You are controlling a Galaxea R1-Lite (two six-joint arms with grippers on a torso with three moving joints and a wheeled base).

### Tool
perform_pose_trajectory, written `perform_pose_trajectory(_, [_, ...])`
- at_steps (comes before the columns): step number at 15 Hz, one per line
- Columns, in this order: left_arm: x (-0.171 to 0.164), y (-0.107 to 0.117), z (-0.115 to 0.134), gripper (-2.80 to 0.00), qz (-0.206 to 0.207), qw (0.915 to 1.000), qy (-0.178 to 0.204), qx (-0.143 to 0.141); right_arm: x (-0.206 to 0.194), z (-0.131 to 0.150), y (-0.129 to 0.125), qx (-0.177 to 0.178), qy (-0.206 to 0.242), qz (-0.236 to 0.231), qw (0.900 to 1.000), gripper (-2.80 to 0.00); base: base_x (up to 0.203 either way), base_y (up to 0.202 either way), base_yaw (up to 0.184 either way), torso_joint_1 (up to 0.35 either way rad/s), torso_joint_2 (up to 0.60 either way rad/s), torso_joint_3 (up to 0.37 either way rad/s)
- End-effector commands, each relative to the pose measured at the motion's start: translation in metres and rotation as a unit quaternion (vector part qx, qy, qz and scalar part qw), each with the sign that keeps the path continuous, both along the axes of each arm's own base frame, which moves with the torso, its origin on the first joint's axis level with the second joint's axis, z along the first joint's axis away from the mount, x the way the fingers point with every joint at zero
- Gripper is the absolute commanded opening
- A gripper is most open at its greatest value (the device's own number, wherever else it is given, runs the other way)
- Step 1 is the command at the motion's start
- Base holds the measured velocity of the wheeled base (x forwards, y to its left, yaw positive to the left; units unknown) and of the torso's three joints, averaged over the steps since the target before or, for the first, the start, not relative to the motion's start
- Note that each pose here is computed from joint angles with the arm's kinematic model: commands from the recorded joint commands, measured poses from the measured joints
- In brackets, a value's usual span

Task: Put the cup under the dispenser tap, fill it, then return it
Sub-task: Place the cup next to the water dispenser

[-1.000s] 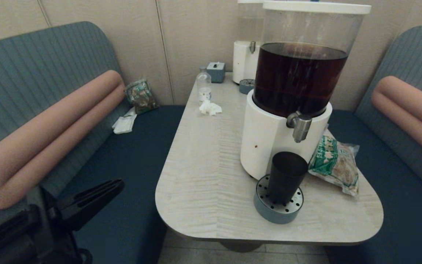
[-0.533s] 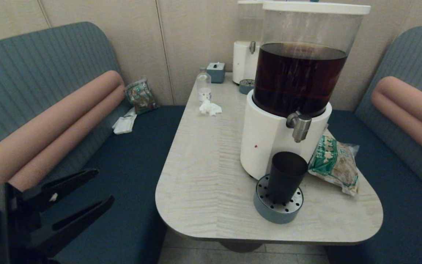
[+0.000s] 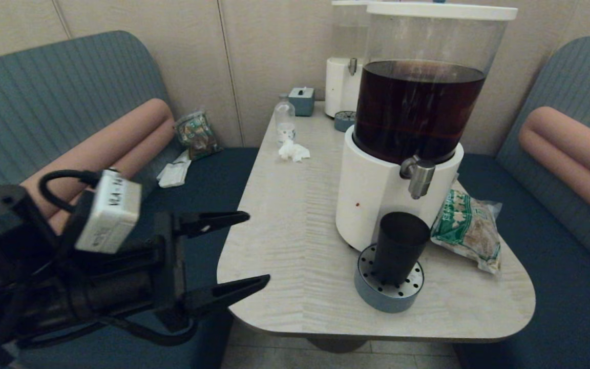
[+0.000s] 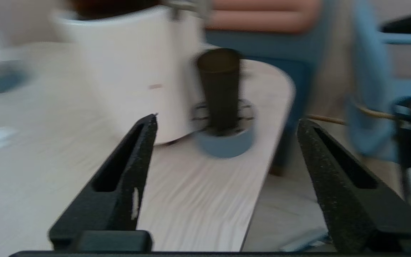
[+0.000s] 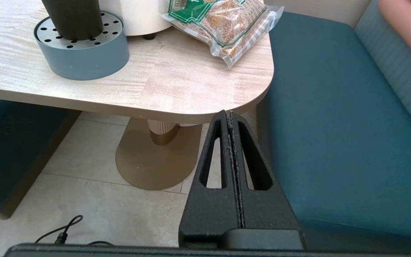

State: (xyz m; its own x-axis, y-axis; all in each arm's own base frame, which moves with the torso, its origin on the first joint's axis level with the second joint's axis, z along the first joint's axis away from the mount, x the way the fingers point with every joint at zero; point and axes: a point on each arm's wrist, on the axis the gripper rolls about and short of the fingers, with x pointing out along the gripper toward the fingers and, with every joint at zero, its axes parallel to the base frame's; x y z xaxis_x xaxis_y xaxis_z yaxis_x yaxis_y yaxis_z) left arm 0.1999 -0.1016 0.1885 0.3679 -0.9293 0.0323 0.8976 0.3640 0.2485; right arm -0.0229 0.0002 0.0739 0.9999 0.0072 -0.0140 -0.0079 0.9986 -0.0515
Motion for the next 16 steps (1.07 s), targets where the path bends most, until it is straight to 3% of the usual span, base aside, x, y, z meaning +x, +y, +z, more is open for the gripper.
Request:
perform_pose_trajectory(1, [0.05, -0.043, -0.038, 0.0, -0.052, 0.9968, 0.054, 0.026, 0.0, 0.0, 0.0, -0.001, 0.001, 0.0, 1.0, -2.8, 0.0, 0.0, 0.0, 0.0, 0.0, 0.0])
perform_pose_trajectory(5, [0.095, -0.092, -0.056, 0.0, -0.096, 0.9942, 0.043, 0.022, 0.0, 0.0, 0.0, 0.0, 0.001, 0.0, 1.0, -2.8, 0.0, 0.0, 0.0, 0.0, 0.0, 0.0])
perform_pose_trajectory(16, [0.129, -0.135, -0.083, 0.0, -0.107, 0.9927, 0.054, 0.017, 0.0, 0.0, 0.0, 0.0, 0.001, 0.0, 1.0, -2.8, 0.0, 0.0, 0.0, 0.0, 0.0, 0.0])
